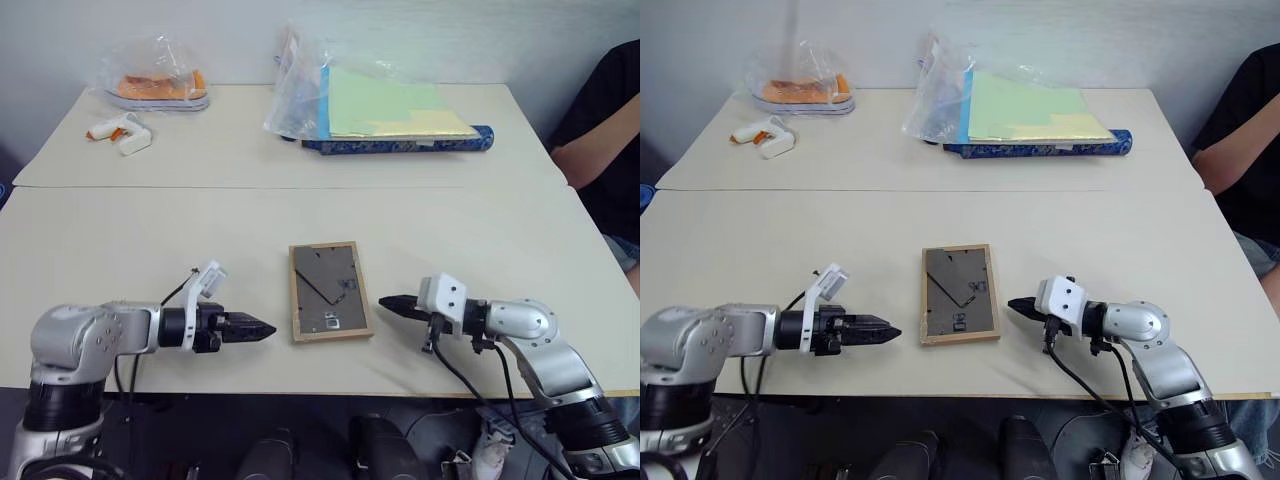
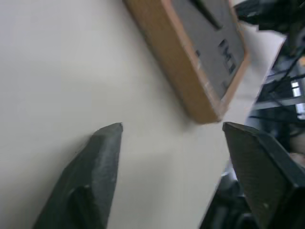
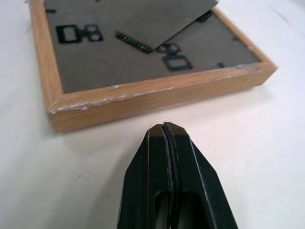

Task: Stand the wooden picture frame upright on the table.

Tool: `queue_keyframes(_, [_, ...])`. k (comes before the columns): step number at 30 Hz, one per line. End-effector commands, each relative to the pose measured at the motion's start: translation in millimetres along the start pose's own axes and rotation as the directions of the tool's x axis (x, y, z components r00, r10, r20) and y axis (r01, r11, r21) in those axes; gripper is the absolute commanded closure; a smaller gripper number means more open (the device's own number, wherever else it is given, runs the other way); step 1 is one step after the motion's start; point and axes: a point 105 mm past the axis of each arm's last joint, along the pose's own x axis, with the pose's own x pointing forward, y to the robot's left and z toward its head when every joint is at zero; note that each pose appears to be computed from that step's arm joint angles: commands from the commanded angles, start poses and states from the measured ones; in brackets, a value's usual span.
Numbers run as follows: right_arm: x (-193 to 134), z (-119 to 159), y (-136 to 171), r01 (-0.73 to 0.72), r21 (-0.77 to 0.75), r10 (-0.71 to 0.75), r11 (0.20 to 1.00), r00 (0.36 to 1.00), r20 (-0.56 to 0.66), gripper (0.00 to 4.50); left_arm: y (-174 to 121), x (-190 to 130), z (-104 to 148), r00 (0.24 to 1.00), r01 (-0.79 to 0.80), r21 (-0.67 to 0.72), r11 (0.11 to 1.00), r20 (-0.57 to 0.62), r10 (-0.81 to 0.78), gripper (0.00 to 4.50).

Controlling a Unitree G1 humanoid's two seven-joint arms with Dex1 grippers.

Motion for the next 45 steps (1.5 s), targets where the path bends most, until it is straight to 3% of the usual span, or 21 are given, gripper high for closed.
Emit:
queue_keyframes(1, [8.0,11.6,4.5,-0.003,-0.034,0.004,0.999,1.000,0.021,4.50,0.1,17.1,-2.2,0.999,0.032,-0.091,0.995,-0.035,-0.035,0.07])
queue_keyframes(10, [24.4,18.1,5.9,-0.025,-0.075,0.027,0.997,0.999,0.030,4.50,-4.9,53.6,-1.6,0.992,0.013,-0.138,0.990,-0.122,-0.030,0.07])
queue_keyframes(18, [33.1,20.0,8.3,-0.039,-0.097,0.041,0.995,0.999,0.020,4.50,-16.7,69.9,10.4,0.993,0.080,-0.221,0.972,-0.071,-0.098,0.07])
queue_keyframes(21, [31.6,17.8,7.4,-0.033,-0.095,0.034,0.995,0.999,0.012,4.50,-12.8,69.2,14.7,0.997,0.062,-0.244,0.968,-0.039,-0.074,0.70])
queue_keyframes(25, [23.0,15.9,1.2,-0.015,-0.057,0.016,0.998,1.000,0.018,4.50,-11.2,66.2,16.2,0.997,0.069,-0.265,0.962,-0.002,-0.072,1.90])
queue_keyframes(27, [12.3,22.4,-5.9,-0.011,0.022,0.010,1.000,0.998,0.069,4.50,-10.8,61.8,24.7,0.993,0.090,-0.261,0.961,0.092,-0.068,2.42])
queue_keyframes(30, [-2.8,46.6,-16.5,-0.042,0.069,0.027,0.997,0.977,0.209,3.93,-10.2,50.9,31.4,0.983,0.082,-0.198,0.977,0.176,-0.047,3.19])
queue_keyframes(34, [-4.8,74.5,-31.7,-0.074,0.194,0.003,0.978,0.939,0.344,2.62,-19.8,42.4,42.5,0.958,0.063,0.031,0.998,0.277,-0.069,3.21])
queue_keyframes(37, [7.3,87.2,-39.5,-0.121,0.304,0.000,0.945,0.929,0.371,1.61,-17.6,42.0,40.3,0.959,0.036,0.110,0.993,0.274,-0.065,3.21])
queue_keyframes(41, [26.1,97.8,-44.6,-0.142,0.338,0.006,0.930,0.928,0.373,0.27,-23.4,43.9,39.5,0.955,0.063,0.196,0.979,0.273,-0.116,3.21])
queue_keyframes(45, [42.9,103.0,-39.2,-0.188,0.324,0.057,0.927,0.926,0.374,0.27,-27.1,44.9,41.0,0.949,0.071,0.237,0.969,0.285,-0.139,3.21])
